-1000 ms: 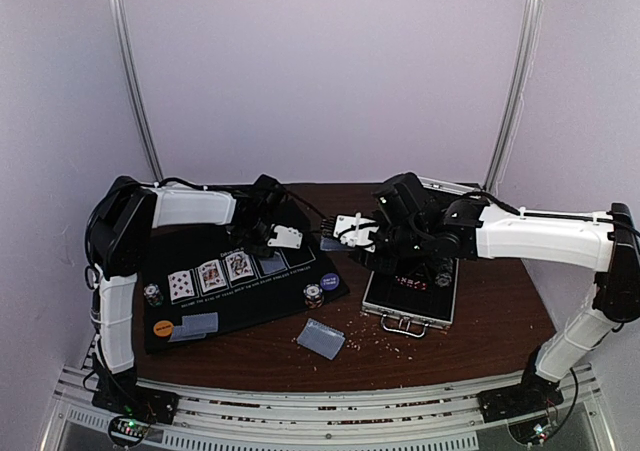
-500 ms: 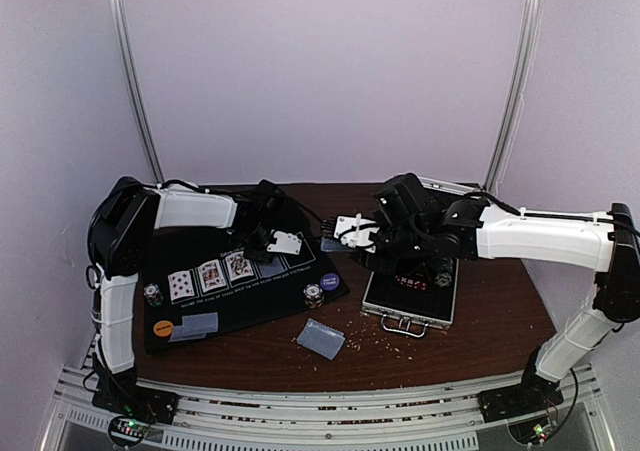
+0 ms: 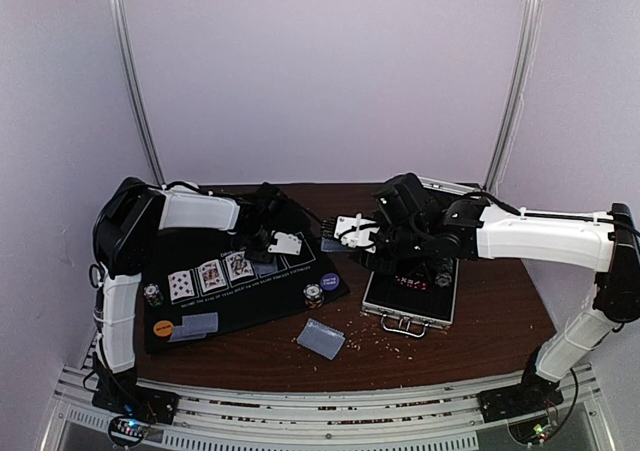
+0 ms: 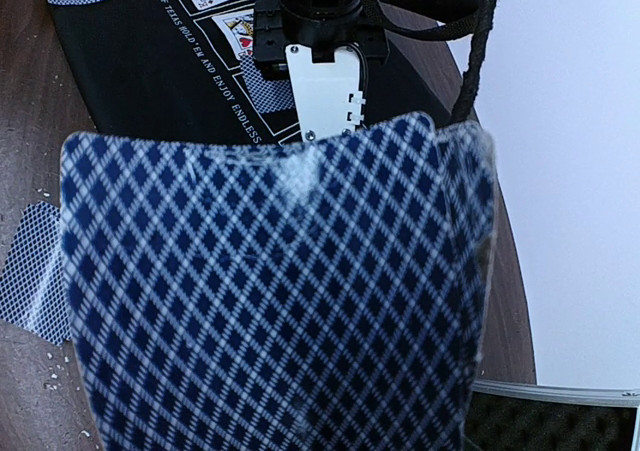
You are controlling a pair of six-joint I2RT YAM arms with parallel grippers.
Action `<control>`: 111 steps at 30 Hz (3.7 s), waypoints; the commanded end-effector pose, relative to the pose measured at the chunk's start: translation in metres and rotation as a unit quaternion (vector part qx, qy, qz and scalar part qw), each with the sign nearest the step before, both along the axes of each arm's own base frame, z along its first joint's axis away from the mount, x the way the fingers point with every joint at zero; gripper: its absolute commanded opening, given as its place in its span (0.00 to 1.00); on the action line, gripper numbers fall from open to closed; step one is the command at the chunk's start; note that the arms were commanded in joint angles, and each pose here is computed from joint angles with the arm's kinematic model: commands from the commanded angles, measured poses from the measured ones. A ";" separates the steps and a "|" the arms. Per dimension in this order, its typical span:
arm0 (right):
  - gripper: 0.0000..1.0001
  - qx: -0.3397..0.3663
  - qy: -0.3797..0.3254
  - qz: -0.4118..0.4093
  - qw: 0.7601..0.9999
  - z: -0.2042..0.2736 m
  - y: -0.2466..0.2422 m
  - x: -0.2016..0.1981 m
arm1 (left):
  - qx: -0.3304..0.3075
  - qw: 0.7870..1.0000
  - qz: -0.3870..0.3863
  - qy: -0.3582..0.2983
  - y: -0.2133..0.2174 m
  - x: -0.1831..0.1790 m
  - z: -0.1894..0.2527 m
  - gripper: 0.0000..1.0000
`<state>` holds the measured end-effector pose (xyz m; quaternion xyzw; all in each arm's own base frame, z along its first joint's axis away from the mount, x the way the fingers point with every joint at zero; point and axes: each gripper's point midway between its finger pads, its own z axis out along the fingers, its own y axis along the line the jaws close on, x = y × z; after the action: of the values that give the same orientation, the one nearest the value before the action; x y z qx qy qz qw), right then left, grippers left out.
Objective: Distribute texas hold em gaming equipment
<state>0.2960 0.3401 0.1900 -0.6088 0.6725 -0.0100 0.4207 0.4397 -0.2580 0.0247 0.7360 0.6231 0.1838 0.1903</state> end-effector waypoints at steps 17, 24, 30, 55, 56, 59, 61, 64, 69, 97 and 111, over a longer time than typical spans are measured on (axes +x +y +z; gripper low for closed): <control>0.41 0.002 -0.010 -0.009 1.000 0.010 -0.008 0.000 | -0.039 0.995 0.085 0.032 0.001 0.007 -0.006 0.00; 0.41 0.004 -0.011 -0.009 1.000 0.011 -0.008 0.000 | -0.037 0.994 0.091 0.037 0.003 0.006 -0.007 0.00; 0.41 0.004 -0.011 -0.010 1.000 0.012 -0.008 0.000 | -0.037 0.994 0.104 0.017 0.004 0.015 -0.004 0.09; 0.41 0.008 -0.012 -0.008 1.000 0.014 -0.007 0.000 | -0.370 0.898 0.237 0.041 -0.027 0.027 0.170 0.58; 0.41 0.007 -0.012 -0.008 1.000 0.013 -0.007 0.000 | -0.430 0.867 0.241 0.071 -0.028 0.023 0.189 0.63; 0.41 0.011 -0.014 -0.008 1.000 0.015 -0.005 0.001 | -0.608 0.753 0.167 0.187 -0.049 -0.027 0.259 0.75; 0.41 0.017 -0.015 -0.005 1.000 0.016 -0.003 0.000 | -0.668 0.694 0.092 0.250 -0.064 -0.070 0.285 0.82; 0.41 0.023 -0.016 -0.002 1.000 0.017 0.000 0.001 | -0.668 0.683 0.057 0.290 -0.086 -0.105 0.285 0.87; 0.41 0.027 -0.012 0.002 1.000 0.016 0.004 0.001 | -0.644 0.689 0.053 0.328 -0.115 -0.135 0.265 0.98; 0.42 0.033 -0.007 0.013 0.999 0.015 0.014 0.001 | -0.629 0.687 0.056 0.359 -0.146 -0.151 0.219 0.77; 0.42 0.028 -0.009 0.008 1.000 0.016 0.011 0.002 | -0.601 0.717 0.098 0.340 -0.138 -0.145 0.200 0.41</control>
<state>0.2951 0.3460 0.1933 -0.6088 0.6675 0.0045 0.4287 0.2918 -0.3987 0.2207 0.4026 0.6902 -0.4976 0.3374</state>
